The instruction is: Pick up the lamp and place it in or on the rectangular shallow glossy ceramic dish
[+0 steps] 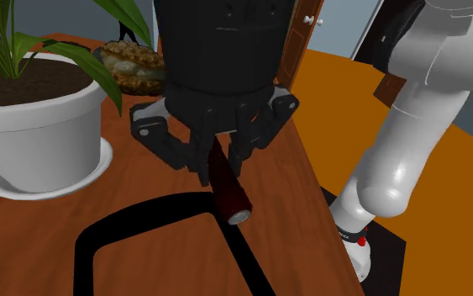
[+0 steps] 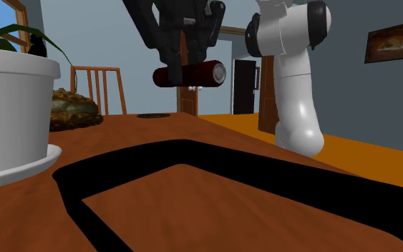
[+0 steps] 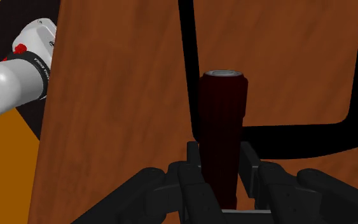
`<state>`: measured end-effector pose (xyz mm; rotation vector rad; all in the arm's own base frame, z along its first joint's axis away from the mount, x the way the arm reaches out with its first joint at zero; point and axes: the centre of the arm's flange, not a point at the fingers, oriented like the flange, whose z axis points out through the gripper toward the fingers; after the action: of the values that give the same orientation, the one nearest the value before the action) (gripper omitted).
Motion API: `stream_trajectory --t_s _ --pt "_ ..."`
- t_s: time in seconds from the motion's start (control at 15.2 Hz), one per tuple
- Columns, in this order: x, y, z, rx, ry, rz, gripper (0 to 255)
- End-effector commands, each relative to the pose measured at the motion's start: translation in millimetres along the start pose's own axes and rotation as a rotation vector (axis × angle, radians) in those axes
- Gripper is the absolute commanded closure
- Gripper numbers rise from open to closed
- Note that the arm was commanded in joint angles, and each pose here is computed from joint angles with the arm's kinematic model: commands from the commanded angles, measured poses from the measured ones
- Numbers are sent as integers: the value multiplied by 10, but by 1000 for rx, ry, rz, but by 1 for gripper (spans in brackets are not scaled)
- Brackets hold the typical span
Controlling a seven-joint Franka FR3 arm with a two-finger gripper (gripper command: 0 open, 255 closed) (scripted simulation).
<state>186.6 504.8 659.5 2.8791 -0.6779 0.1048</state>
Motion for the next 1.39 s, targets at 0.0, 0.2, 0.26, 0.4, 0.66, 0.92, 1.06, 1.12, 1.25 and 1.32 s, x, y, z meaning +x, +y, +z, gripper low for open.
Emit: stream_trajectory --t_s 0.0,0.2,0.26,0.4,0.66,0.92,1.06,1.12,1.25,1.32 --pt "-254 -132 -40 0 1 6 255" --pt "-603 -306 -107 0 1 6 255" --pt "-720 -364 -129 0 1 6 255" --pt "-923 -464 -167 0 1 6 255" --pt "-946 -498 40 0 1 6 255" --pt "-969 -532 247 0 1 6 255" --pt "-981 -549 350 0 1 6 255" --pt "-986 -557 402 0 1 6 255" --pt "-998 -574 508 0 1 6 255" --pt "-998 -574 508 0 0 6 255"
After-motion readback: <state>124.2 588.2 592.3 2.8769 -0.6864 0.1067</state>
